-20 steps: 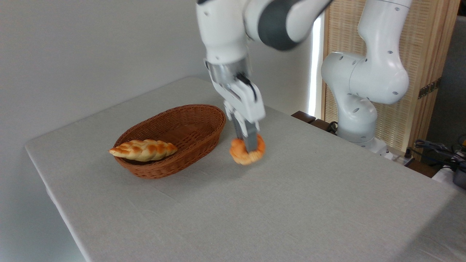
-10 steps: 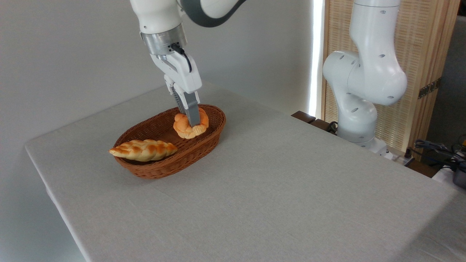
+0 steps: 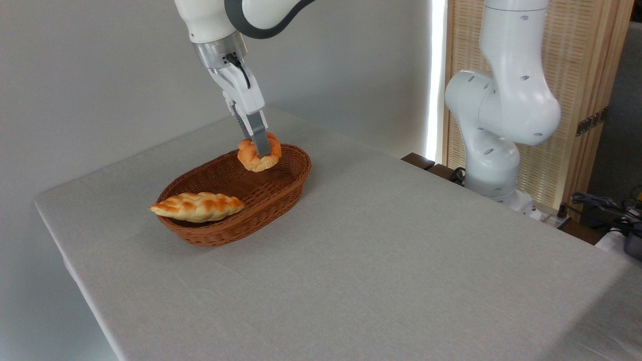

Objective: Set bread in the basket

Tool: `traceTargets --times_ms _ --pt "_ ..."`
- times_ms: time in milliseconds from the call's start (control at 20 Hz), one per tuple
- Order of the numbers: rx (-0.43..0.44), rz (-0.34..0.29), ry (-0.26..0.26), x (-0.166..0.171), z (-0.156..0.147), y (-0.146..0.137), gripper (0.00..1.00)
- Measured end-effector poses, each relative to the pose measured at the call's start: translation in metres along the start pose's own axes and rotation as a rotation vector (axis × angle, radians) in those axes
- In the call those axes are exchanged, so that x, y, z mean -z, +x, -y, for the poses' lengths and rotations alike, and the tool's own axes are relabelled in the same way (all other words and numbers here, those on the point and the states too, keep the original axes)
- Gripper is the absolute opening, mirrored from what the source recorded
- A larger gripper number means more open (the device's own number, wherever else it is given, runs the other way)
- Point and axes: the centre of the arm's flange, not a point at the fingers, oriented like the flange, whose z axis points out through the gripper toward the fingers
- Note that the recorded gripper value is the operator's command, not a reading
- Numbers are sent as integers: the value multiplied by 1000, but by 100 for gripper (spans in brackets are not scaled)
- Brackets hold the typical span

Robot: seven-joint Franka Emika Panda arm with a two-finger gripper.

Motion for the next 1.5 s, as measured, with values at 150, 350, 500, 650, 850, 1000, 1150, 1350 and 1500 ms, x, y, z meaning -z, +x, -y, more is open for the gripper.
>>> traceTargets --times_ms 150,350,500,650,850,1000,1150,1350,1500 --pt "-27 -4 0 -10 -9 12 100" --pt "-36 -30 9 -14 -9 20 100" --pt "-33 -44 18 -7 -8 20 100" --pt "9 -99 72 27 17 9 100" --pt "64 -160 160 80 97 -42 100" --pt "125 -188 177 97 152 -82 100" --pt "191 -208 190 110 189 -106 100" --pt "246 -175 157 117 206 -133 100" --pt "281 -161 141 125 214 -152 100"
